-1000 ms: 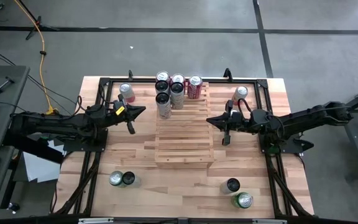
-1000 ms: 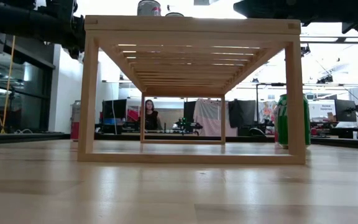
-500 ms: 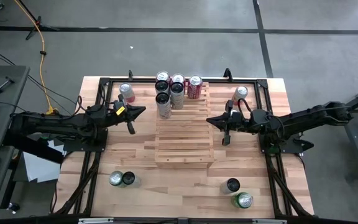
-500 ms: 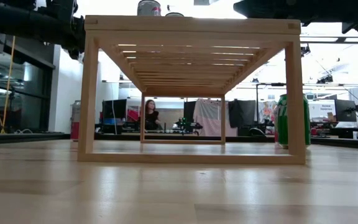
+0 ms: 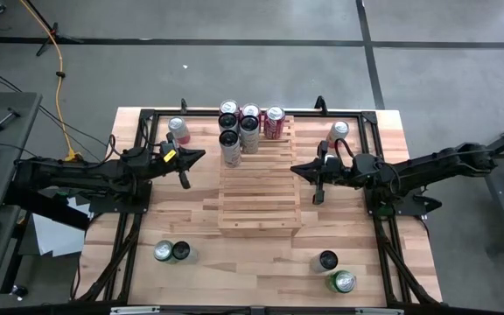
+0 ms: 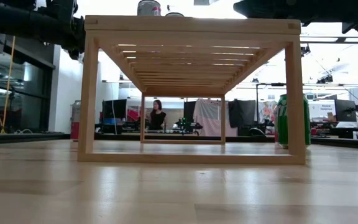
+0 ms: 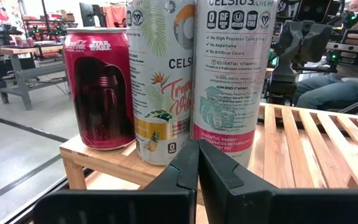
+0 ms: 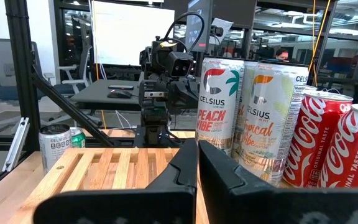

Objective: Place canned beverage on shelf
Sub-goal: Align the bottom left peach vibe celsius soda can with the other peach vibe celsius soda can

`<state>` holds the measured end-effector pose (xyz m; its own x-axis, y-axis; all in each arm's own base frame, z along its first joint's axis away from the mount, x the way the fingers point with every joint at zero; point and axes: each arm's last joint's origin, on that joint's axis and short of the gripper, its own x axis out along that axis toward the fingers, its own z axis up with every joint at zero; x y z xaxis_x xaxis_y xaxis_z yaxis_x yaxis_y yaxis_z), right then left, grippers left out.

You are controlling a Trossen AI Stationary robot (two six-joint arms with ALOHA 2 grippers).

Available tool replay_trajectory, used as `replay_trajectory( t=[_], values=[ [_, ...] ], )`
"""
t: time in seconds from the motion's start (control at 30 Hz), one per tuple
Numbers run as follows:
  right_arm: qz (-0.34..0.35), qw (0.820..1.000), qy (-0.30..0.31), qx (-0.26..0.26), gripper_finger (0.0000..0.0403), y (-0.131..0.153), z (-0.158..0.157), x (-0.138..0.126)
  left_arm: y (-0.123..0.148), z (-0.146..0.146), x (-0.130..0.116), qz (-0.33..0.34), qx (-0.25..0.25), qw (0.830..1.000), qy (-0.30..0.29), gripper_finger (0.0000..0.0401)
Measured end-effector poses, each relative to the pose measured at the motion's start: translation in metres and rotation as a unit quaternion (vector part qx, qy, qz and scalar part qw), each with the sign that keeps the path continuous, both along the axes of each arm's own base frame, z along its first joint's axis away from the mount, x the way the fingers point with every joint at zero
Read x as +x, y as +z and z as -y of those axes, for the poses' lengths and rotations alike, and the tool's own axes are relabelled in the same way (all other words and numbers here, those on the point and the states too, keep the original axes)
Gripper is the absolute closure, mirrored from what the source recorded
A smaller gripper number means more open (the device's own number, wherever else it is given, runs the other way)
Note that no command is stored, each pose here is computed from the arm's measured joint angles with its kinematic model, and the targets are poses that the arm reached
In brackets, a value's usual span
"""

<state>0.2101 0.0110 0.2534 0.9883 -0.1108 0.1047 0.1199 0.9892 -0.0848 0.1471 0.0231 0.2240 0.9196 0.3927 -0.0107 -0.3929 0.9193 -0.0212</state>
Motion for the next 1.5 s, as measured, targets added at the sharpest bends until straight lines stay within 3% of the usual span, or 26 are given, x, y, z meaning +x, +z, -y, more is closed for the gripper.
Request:
replay_trajectory(
  t=[0.27,0.5,0.73,1.0,1.13,1.37,1.5],
  values=[
    [0.000,1.000,0.000,0.000,0.0403,0.000,0.000,0.000,0.003,0.001,-0.001,-0.010,0.049,0.999,-0.019,0.0392],
    [0.001,1.000,0.001,0.007,0.0403,0.000,0.000,0.000,0.025,0.009,-0.003,0.042,0.022,0.988,-0.144,0.0360],
    [-0.003,1.000,0.001,0.014,0.0403,-0.001,0.000,0.000,0.026,0.022,-0.003,0.052,-0.012,0.967,-0.249,0.0279],
    [-0.003,1.000,0.000,0.014,0.0403,-0.001,0.000,0.000,0.026,0.027,-0.001,0.055,-0.032,0.964,-0.257,0.0162],
    [-0.002,1.000,-0.019,0.015,0.0403,-0.001,0.001,0.000,0.030,0.027,-0.002,0.070,-0.003,0.964,-0.256,0.0121],
    [-0.002,1.000,-0.026,0.016,0.0403,-0.001,0.002,0.000,0.033,0.027,-0.002,0.090,-0.017,0.962,-0.257,0.0105],
    [-0.002,1.000,-0.027,0.016,0.0403,-0.001,0.002,0.000,0.036,0.028,-0.002,0.092,-0.083,0.952,-0.280,0.0106]
  ],
)
